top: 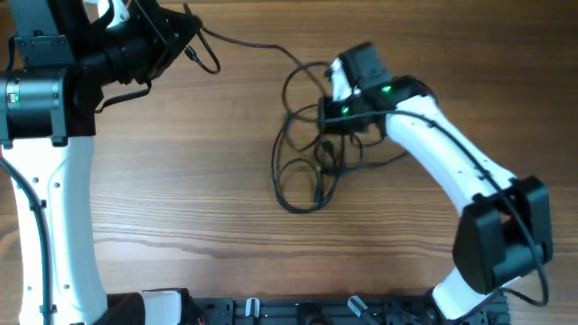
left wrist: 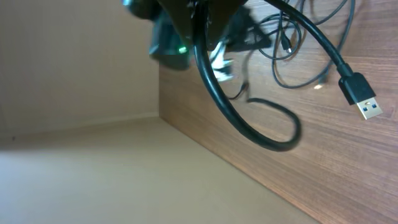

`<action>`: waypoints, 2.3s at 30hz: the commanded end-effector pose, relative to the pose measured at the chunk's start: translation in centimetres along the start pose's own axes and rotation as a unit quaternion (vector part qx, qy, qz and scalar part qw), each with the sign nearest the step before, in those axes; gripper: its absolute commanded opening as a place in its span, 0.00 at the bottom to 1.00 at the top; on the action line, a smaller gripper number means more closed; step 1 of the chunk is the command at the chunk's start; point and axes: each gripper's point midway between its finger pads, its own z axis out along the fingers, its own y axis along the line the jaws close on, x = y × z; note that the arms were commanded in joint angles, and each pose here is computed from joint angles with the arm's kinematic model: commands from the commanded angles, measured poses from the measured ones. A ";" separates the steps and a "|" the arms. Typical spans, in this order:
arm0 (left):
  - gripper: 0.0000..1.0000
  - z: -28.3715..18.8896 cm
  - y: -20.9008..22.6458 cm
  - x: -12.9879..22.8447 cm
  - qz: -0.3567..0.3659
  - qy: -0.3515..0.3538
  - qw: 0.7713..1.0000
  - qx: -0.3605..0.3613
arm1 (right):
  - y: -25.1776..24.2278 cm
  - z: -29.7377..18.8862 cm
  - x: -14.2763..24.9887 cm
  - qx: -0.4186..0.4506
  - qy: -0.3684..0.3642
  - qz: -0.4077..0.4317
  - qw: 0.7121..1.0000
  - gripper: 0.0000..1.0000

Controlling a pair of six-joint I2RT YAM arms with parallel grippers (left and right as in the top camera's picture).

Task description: Untangle cables

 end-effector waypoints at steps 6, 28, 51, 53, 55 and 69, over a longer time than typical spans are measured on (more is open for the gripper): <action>0.04 0.1 0.5 -0.6 0.017 -0.015 1.000 -0.015 | 5.0 -10.4 -2.7 0.034 -0.076 -0.130 0.988 0.04; 0.04 0.0 2.3 0.6 0.017 0.005 0.998 -0.055 | 6.6 -8.2 7.3 -0.011 0.157 -0.229 0.961 0.04; 0.04 6.1 16.3 9.5 0.001 0.168 0.971 -0.172 | 11.6 -4.2 -0.2 -0.099 0.009 -0.283 0.954 0.04; 0.04 6.4 16.8 10.3 -0.008 0.179 0.969 -0.169 | 11.6 -3.1 -0.3 -0.104 0.015 -0.267 0.958 0.04; 0.04 6.6 17.1 11.0 -0.015 0.191 0.968 -0.164 | 11.9 -2.6 -0.1 -0.119 0.022 -0.266 0.956 0.04; 0.04 9.9 16.9 12.4 -0.189 0.187 0.960 -0.087 | 15.2 -2.4 0.4 -0.225 0.033 -0.256 0.940 0.05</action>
